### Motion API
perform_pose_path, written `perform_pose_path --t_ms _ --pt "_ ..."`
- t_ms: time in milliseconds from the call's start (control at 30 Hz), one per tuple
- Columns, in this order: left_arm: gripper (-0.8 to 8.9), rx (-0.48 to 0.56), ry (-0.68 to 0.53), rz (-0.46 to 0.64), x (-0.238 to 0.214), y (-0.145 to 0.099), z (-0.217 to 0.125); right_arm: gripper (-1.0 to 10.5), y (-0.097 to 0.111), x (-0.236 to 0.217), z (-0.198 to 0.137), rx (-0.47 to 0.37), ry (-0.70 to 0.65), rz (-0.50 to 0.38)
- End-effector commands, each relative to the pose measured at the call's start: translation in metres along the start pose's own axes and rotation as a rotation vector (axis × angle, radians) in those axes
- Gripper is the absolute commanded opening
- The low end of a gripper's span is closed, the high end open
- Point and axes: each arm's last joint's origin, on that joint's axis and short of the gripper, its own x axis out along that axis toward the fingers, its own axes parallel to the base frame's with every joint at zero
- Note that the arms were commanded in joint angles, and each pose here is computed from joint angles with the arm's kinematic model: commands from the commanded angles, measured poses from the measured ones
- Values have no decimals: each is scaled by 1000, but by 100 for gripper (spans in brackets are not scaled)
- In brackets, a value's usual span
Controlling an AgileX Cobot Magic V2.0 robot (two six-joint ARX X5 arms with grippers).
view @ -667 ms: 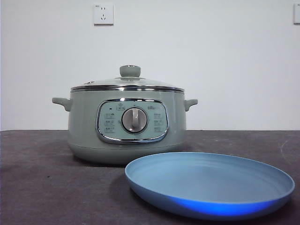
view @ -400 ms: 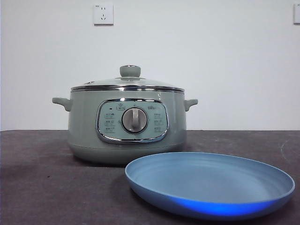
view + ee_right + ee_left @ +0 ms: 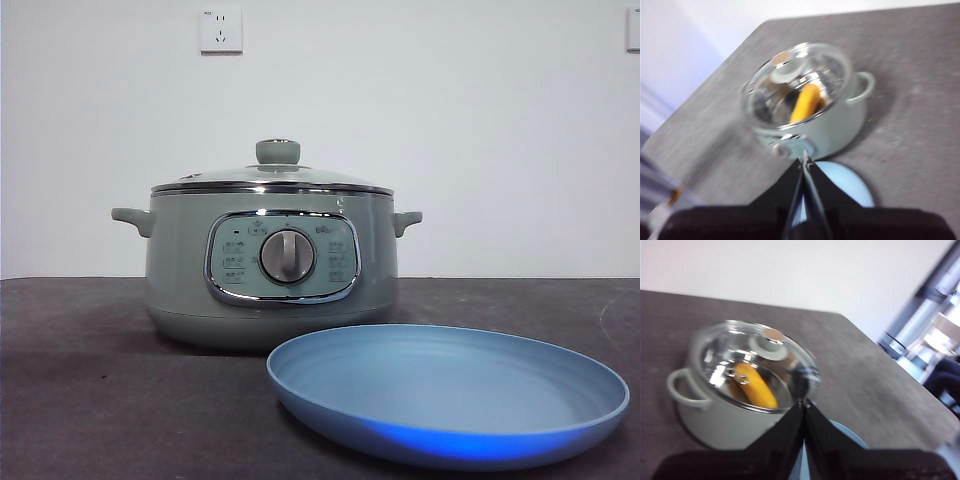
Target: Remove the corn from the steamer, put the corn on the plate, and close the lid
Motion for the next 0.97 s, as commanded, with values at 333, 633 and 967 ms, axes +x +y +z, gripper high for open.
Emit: perform_pose_path --t_ms 333,633,967 --pt "-8 73 82 -54 -4 -10 16 -11 17 9 9 -117 142 178" --pt "338 69 83 -55 -4 -10 16 371 17 9 9 -116 143 178" --pt "591 68 83 -55 -3 -8 17 599 17 9 10 -99 140 173"
